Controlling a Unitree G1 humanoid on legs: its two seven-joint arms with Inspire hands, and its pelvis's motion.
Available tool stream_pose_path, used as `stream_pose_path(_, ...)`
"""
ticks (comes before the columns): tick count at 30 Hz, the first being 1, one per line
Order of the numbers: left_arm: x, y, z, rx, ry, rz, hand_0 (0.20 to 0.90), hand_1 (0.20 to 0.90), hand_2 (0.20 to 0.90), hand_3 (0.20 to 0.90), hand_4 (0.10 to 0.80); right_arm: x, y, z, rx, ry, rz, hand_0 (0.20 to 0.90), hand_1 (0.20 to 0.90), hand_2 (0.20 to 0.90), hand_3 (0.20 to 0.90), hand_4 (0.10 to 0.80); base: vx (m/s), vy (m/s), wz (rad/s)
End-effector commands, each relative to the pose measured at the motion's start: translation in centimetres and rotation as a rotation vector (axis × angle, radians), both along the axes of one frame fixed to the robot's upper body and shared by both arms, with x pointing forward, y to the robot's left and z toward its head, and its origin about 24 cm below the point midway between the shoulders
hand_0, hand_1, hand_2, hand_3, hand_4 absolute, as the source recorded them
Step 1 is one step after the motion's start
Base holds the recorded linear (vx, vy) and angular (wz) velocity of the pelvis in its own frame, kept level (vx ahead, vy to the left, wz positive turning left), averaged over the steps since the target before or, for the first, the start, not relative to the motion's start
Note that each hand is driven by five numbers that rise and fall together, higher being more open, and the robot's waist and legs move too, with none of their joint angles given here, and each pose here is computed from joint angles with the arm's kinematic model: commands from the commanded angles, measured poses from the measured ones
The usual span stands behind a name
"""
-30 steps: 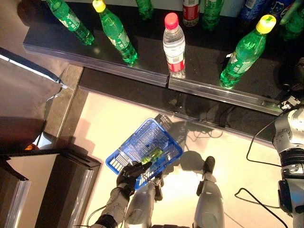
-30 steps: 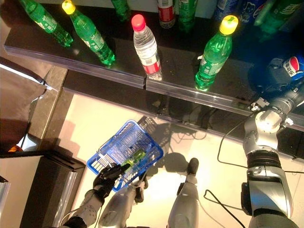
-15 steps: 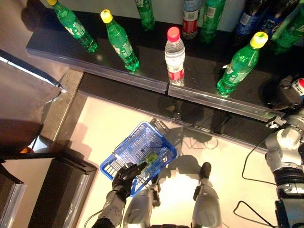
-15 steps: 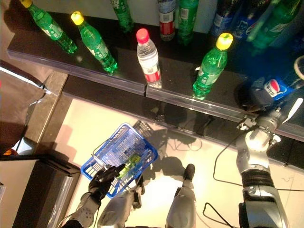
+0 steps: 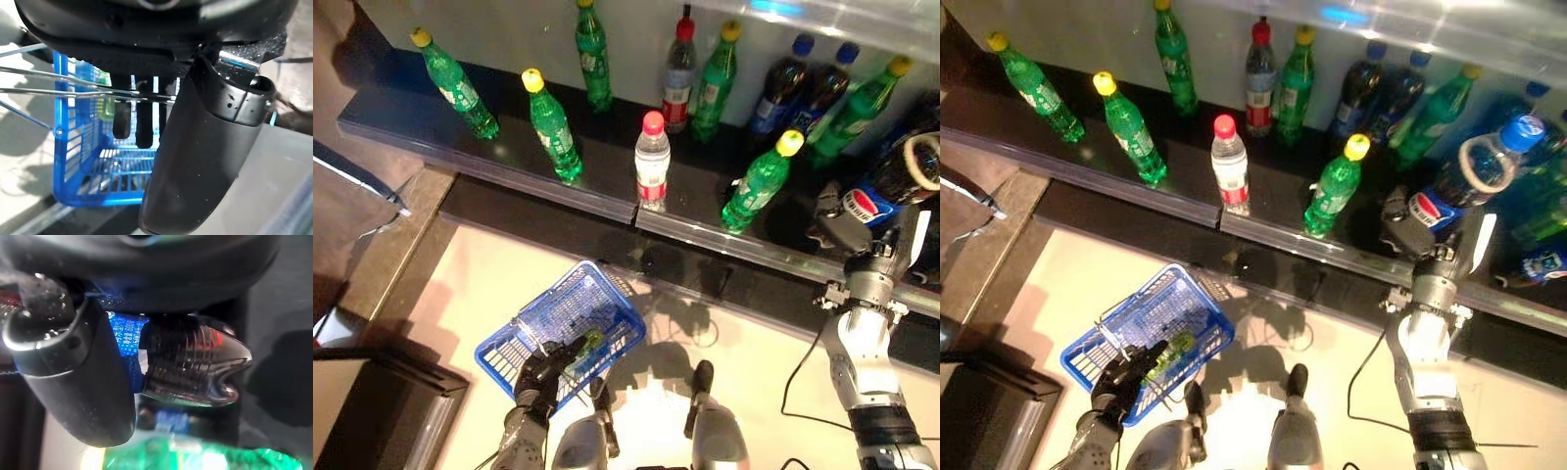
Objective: Pick up the drink and place into the basket.
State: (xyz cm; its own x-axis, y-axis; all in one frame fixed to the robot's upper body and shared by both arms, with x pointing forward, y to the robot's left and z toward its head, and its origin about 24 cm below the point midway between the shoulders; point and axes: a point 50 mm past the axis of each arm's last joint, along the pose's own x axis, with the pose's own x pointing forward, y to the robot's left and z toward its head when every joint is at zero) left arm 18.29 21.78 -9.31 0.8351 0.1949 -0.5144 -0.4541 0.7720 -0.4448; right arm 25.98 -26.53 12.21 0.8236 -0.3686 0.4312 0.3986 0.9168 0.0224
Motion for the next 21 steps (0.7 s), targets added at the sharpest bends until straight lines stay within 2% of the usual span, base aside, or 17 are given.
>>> stream_pose_path(1, 2.7, 1.7, 5.6, 0.165, -0.318, -0.133, 0.300, 0.300, 0.300, 0.200, 0.100, -1.5, 1.2, 5.3, -0.152, -0.272, 0.140, 0.300, 0.300, 0.300, 0.200, 0.100, 0.038, 0.011, -0.08)
stream_pose_path(12, 3.5, 0.1, 9.3, 0.048, -0.451, -0.220, 0.300, 0.300, 0.300, 0.200, 0.100, -2.4, 6.4, 4.0, -0.106, -0.237, 0.475, 0.300, 0.300, 0.300, 0.200, 0.100, 0.006, 0.006, -0.02)
stream_pose_path(21, 3.3, -1.7, 11.2, 0.003, -0.470, -0.359, 0.300, 0.300, 0.300, 0.200, 0.100, -2.8, 10.5, 3.4, -0.020, -0.213, 0.769, 0.300, 0.300, 0.300, 0.200, 0.100, 0.009, 0.021, 0.08)
